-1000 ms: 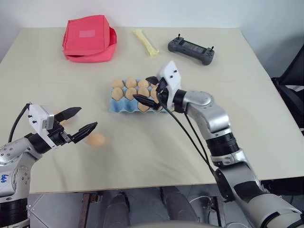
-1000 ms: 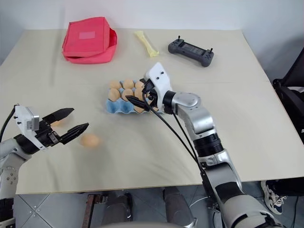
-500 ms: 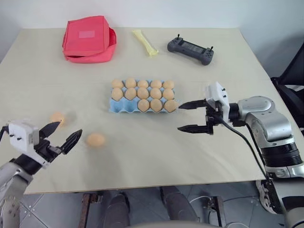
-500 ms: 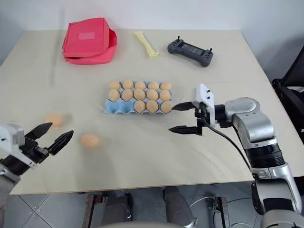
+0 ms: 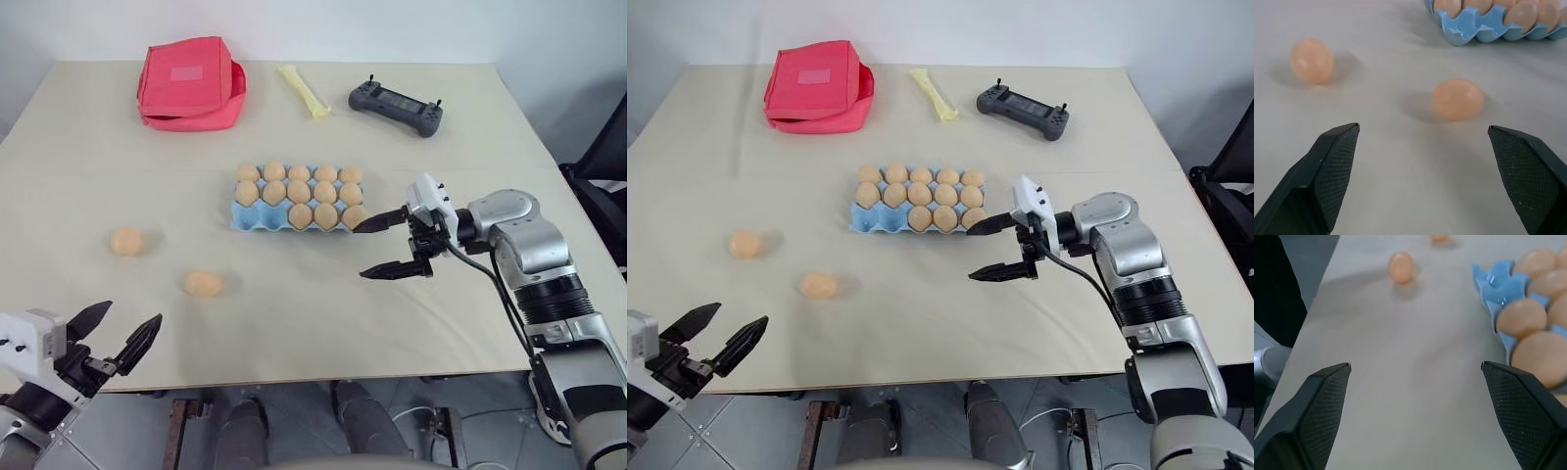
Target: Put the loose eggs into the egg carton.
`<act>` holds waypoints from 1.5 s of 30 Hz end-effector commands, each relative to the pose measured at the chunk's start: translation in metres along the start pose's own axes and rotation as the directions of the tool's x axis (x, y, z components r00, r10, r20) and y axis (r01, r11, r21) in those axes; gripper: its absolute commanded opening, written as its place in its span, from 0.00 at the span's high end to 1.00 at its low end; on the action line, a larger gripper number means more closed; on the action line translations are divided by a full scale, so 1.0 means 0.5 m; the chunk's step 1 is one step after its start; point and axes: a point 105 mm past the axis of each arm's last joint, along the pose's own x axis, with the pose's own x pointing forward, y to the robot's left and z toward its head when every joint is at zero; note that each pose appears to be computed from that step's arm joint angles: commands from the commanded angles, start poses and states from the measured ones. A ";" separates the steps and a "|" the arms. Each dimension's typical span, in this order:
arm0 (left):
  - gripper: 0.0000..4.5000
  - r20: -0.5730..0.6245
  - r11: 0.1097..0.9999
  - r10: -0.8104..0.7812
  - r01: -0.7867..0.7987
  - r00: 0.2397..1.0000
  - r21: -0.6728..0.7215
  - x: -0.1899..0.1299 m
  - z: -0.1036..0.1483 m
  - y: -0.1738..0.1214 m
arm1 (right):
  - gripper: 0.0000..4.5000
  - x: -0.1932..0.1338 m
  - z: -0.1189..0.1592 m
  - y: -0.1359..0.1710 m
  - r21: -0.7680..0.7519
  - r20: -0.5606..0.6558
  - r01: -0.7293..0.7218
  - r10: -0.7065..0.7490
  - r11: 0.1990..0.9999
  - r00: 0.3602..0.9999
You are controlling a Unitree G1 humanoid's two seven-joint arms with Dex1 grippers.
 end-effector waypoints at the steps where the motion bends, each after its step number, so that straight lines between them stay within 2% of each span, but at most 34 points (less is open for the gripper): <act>1: 0.00 -0.015 0.996 -0.083 0.083 0.996 0.027 0.035 0.012 -0.027 | 0.01 0.006 0.024 0.006 -0.051 0.022 -0.026 0.027 0.998 0.999; 5: 0.00 -0.017 0.994 -0.101 0.102 0.995 0.041 0.077 0.014 -0.021 | 0.01 0.008 0.028 0.017 -0.052 0.036 -0.035 0.037 0.998 0.999; 7: 0.00 -0.054 0.992 -0.118 0.120 0.992 0.043 0.099 0.003 -0.022 | 0.01 0.008 0.028 0.022 -0.052 0.040 -0.035 0.037 0.998 0.999; 17: 0.00 -0.125 0.970 -0.213 0.225 0.969 0.089 0.161 -0.034 -0.037 | 0.01 0.005 0.027 0.041 -0.036 0.049 -0.014 0.016 0.999 0.999; 26: 0.00 -0.136 0.943 -0.285 0.303 0.949 0.139 0.219 -0.043 -0.049 | 0.01 0.010 0.034 0.032 -0.036 0.057 0.006 -0.004 0.999 0.998; 29: 0.13 -0.147 0.928 -0.319 0.340 0.936 0.150 0.230 -0.044 -0.059 | 0.00 0.010 0.037 0.025 -0.041 0.059 0.023 -0.020 0.999 0.998; 32: 0.32 -0.146 0.926 -0.323 0.345 0.935 0.157 0.236 -0.039 -0.058 | 0.00 0.006 0.039 0.017 -0.045 0.062 0.045 -0.043 0.998 0.997; 34: 0.45 -0.128 0.924 -0.328 0.346 0.936 0.161 0.241 -0.025 -0.056 | 0.00 0.002 0.041 0.012 -0.049 0.063 0.064 -0.061 0.997 0.996; 35: 0.48 -0.110 0.922 -0.335 0.350 0.936 0.168 0.243 -0.011 -0.056 | 0.00 0.000 0.042 0.009 -0.051 0.065 0.076 -0.073 0.996 0.995; 42: 0.49 0.026 0.901 -0.398 0.385 0.917 0.198 0.264 0.087 -0.073 | 0.00 -0.013 0.041 0.006 -0.055 0.071 0.122 -0.118 0.991 0.990; 45: 0.49 0.098 0.883 -0.444 0.417 0.891 0.216 0.277 0.144 -0.091 | 0.00 -0.019 0.041 0.006 -0.057 0.077 0.148 -0.144 0.987 0.987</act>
